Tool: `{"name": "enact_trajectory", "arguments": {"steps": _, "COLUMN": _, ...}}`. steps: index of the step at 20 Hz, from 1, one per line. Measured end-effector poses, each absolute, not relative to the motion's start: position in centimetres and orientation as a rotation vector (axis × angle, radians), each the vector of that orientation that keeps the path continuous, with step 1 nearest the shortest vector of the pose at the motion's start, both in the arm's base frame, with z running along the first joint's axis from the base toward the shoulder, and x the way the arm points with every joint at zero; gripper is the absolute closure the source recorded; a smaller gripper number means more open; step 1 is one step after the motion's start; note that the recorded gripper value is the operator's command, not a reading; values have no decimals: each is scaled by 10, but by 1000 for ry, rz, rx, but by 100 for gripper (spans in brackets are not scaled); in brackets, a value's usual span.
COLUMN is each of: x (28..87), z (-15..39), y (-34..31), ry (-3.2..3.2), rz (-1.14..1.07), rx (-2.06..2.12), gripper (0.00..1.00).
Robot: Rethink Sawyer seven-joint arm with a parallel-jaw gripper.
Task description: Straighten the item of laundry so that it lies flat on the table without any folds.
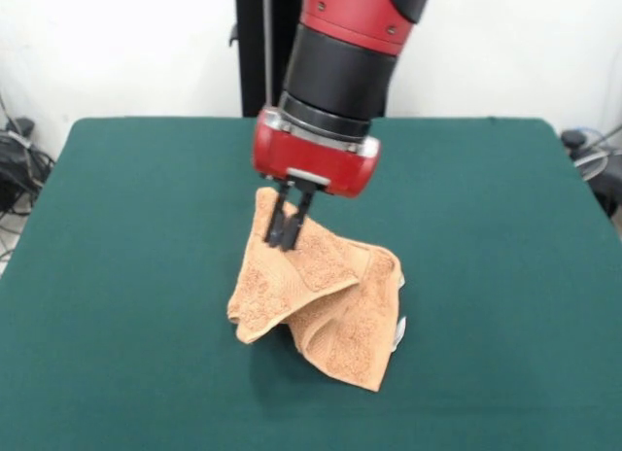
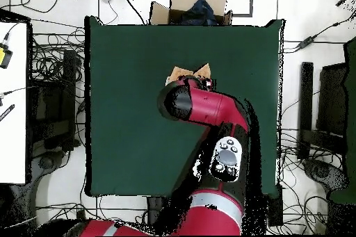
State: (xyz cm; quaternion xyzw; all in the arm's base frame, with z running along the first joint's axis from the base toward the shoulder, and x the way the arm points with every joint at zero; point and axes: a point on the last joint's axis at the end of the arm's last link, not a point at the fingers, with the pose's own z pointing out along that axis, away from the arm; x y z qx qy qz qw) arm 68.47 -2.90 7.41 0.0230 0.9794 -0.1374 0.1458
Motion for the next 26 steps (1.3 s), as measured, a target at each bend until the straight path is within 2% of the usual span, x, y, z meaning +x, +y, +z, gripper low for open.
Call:
{"name": "enact_trajectory", "arguments": {"steps": 7, "x": 712, "z": 93, "y": -45, "ry": 2759, "rz": -419, "rx": 56, "gripper": 100}}
{"name": "enact_trajectory", "arguments": {"steps": 18, "x": 746, "z": 97, "y": -23, "ry": 2701, "rz": -417, "rx": 2, "gripper": 100}}
{"name": "enact_trajectory", "arguments": {"steps": 26, "x": 749, "z": 86, "y": -2, "ry": 2708, "rz": -431, "rx": 36, "gripper": 100}}
